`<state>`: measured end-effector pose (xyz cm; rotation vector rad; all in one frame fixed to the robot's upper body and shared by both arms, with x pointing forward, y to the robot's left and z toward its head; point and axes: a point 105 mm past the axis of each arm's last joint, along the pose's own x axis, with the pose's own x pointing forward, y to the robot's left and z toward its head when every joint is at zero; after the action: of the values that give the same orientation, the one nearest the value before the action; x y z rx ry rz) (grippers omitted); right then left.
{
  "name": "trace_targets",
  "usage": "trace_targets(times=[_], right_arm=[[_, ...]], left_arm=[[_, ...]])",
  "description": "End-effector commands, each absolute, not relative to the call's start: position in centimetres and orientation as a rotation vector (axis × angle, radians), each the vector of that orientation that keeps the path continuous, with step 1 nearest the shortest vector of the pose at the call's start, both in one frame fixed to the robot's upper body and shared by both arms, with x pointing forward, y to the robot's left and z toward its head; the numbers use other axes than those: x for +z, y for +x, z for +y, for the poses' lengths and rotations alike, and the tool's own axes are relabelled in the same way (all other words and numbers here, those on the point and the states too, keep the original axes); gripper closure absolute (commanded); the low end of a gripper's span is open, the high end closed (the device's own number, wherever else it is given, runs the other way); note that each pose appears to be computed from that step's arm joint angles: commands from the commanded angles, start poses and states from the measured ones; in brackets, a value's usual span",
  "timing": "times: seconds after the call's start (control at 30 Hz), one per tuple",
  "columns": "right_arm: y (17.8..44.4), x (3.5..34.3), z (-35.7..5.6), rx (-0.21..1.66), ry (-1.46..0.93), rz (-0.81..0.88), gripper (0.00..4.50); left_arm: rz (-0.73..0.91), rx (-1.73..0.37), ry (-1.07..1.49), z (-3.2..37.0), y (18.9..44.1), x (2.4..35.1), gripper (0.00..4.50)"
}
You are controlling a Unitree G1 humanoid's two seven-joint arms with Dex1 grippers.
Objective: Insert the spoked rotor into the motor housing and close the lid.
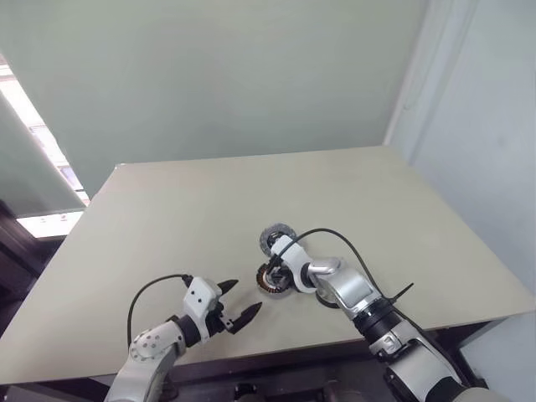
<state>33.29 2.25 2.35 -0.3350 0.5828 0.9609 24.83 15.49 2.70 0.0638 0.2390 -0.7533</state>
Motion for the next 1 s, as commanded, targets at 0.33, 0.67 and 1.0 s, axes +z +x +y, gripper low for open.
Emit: trace_targets(times=[0.33, 0.67, 1.0], right_arm=[[33.71, 3.49, 2.41, 0.959, -0.351, 0.544, 3.69], [33.61, 3.26, 2.44, 0.963, -0.354, 0.551, 3.69], [33.55, 3.21, 2.31, 0.967, -0.361, 0.562, 3.69]], left_arm=[[0.186, -0.769, 0.083, 15.11, 25.47, 3.63, 0.00], [0.187, -0.766, 0.083, 15.15, 25.45, 3.51, 0.00], [0.184, -0.767, 0.085, 15.12, 25.51, 3.49, 0.00]])
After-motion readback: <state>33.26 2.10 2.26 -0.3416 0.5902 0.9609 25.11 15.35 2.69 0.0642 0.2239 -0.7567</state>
